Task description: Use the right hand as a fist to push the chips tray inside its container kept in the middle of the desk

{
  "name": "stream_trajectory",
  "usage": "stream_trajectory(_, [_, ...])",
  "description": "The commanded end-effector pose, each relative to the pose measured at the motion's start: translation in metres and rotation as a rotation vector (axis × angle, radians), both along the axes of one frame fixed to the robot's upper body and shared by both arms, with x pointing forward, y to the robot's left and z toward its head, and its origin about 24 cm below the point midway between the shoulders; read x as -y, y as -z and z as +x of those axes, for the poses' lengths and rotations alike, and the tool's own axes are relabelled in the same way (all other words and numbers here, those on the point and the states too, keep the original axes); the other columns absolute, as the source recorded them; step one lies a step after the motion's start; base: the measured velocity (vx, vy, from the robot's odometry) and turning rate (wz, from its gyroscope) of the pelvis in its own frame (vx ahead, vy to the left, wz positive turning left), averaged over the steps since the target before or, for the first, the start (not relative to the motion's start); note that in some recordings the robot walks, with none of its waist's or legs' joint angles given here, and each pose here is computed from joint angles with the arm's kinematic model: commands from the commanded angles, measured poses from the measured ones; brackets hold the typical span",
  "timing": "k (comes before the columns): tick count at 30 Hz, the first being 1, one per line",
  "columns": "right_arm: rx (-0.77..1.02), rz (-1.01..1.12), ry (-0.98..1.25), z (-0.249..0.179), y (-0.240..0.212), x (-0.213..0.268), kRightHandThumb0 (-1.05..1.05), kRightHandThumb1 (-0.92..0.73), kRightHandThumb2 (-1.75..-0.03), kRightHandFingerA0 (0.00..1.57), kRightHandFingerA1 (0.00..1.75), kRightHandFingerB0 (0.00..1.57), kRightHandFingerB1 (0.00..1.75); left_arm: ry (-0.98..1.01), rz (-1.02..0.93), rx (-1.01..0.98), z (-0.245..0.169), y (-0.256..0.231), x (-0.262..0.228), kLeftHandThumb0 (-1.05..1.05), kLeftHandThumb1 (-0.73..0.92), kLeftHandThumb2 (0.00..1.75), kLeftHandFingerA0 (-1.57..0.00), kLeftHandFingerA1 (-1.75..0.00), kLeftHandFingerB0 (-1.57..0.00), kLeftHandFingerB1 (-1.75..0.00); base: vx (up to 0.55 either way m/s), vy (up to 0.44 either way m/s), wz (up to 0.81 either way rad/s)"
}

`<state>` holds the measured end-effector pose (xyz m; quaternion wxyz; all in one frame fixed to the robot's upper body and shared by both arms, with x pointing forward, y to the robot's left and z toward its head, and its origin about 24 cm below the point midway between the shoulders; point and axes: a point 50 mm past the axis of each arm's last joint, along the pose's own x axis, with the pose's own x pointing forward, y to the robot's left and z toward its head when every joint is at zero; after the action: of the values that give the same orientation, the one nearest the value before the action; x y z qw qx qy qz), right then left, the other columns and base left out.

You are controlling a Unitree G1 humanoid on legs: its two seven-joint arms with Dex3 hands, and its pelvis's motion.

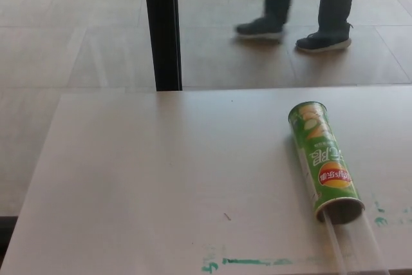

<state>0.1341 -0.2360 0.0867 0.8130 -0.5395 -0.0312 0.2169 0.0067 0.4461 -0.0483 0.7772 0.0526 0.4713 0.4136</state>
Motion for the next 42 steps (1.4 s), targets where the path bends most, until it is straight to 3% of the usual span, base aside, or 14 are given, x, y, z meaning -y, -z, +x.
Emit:
stream_trajectory(1, [0.133, -0.318, -0.228, 0.007, 0.011, -0.007, -0.68, -0.86, -0.66, 0.88, 0.89, 0.74, 0.59, 0.011, 0.038, 0.048, 0.003, -0.013, -0.010, -0.89, 0.62, 1.31, -0.67, -1.23, -0.40, -0.97, 0.00, 0.000, 0.00])
stream_trajectory(4, [0.107, -0.358, -0.234, 0.013, 0.013, -0.009, -0.73, -0.89, -0.67, 0.87, 0.83, 0.74, 0.57, 0.008, 0.041, 0.071, 0.002, -0.014, -0.011, -0.89, 0.61, 1.33, -0.74, -1.32, -0.47, -1.08, 0.00, 0.000, 0.00])
stream_trajectory(7, [0.066, -0.405, -0.233, 0.019, 0.016, -0.007, -0.74, -0.91, -0.67, 0.87, 0.78, 0.72, 0.55, 0.011, 0.037, 0.059, 0.003, -0.014, -0.011, -0.88, 0.58, 1.30, -0.70, -1.23, -0.46, -1.00, 0.00, 0.000, 0.00])
stream_trajectory(10, [0.060, -0.433, -0.222, 0.024, 0.016, -0.006, -0.75, -0.89, -0.67, 0.87, 0.77, 0.72, 0.55, 0.021, 0.058, 0.020, 0.002, -0.014, -0.012, -0.91, 0.59, 1.30, -0.77, -1.23, -0.44, -0.97, 0.00, 0.000, 0.00])
stream_trajectory(12, [0.051, -0.427, -0.221, 0.028, 0.014, -0.006, -0.72, -0.88, -0.66, 0.86, 0.77, 0.71, 0.55, 0.006, 0.046, 0.054, 0.004, -0.014, -0.012, -0.92, 0.61, 1.30, -0.71, -1.24, -0.41, -0.98, 0.00, 0.000, 0.00])
stream_trajectory(13, [0.041, -0.421, -0.215, 0.029, 0.014, -0.005, -0.73, -0.87, -0.66, 0.85, 0.74, 0.70, 0.55, 0.011, 0.045, 0.059, 0.005, -0.015, -0.012, -0.88, 0.64, 1.23, -0.58, -1.49, -0.35, -1.19, 0.00, 0.000, 0.00])
stream_trajectory(14, [0.032, -0.431, -0.212, 0.031, 0.014, -0.005, -0.73, -0.89, -0.67, 0.84, 0.72, 0.69, 0.54, 0.009, 0.049, 0.062, 0.005, -0.016, -0.013, -0.90, 0.60, 1.33, -0.77, -1.32, -0.51, -1.07, 0.00, 0.000, 0.00])
stream_trajectory(17, [0.027, -0.422, -0.204, 0.034, 0.017, -0.004, -0.72, -0.87, -0.66, 0.87, 0.67, 0.70, 0.54, 0.033, 0.066, 0.049, 0.006, -0.017, -0.013, -0.89, 0.58, 1.32, -0.73, -1.27, -0.50, -1.04, 0.00, 0.000, 0.00])
stream_trajectory(18, [0.024, -0.429, -0.206, 0.034, 0.017, -0.004, -0.72, -0.89, -0.66, 0.85, 0.69, 0.69, 0.54, 0.037, 0.066, 0.046, 0.006, -0.017, -0.013, -0.89, 0.60, 1.31, -0.70, -1.23, -0.41, -0.97, 0.00, 0.000, 0.00])
stream_trajectory(27, [-0.025, -0.497, -0.211, 0.039, 0.023, -0.005, -0.76, -0.92, -0.68, 0.85, 0.74, 0.71, 0.53, 0.030, 0.054, 0.063, 0.010, -0.019, -0.015, -0.87, 0.63, 1.32, -0.65, -1.22, -0.40, -0.96, 0.00, 0.000, 0.00])
stream_trajectory(31, [-0.034, -0.512, -0.210, 0.040, 0.026, -0.007, -0.75, -0.90, -0.67, 0.88, 0.71, 0.72, 0.51, 0.027, 0.061, 0.080, 0.011, -0.019, -0.015, -0.88, 0.61, 1.34, -0.70, -1.28, -0.41, -1.01, 0.00, 0.000, 0.00])
stream_trajectory(32, [-0.022, -0.511, -0.212, 0.041, 0.026, -0.008, -0.76, -0.90, -0.66, 0.89, 0.71, 0.73, 0.51, 0.025, 0.064, 0.057, 0.011, -0.019, -0.015, -0.87, 0.64, 1.22, -0.59, -1.50, -0.35, -1.17, 0.00, 0.000, 0.00])
stream_trajectory(33, [-0.021, -0.511, -0.215, 0.040, 0.026, -0.008, -0.76, -0.91, -0.68, 0.86, 0.69, 0.69, 0.51, 0.025, 0.062, 0.054, 0.010, -0.019, -0.015, -0.88, 0.61, 1.32, -0.71, -1.24, -0.41, -0.98, 0.00, 0.000, 0.00])
stream_trajectory(42, [0.096, -0.453, -0.206, 0.043, 0.025, -0.016, -0.75, -0.91, -0.67, 0.91, 0.83, 0.70, 0.53, 0.038, 0.073, 0.039, 0.006, -0.018, -0.015, -0.95, 0.63, 1.31, -0.72, -1.26, -0.43, -1.00, 0.00, 0.000, 0.00])
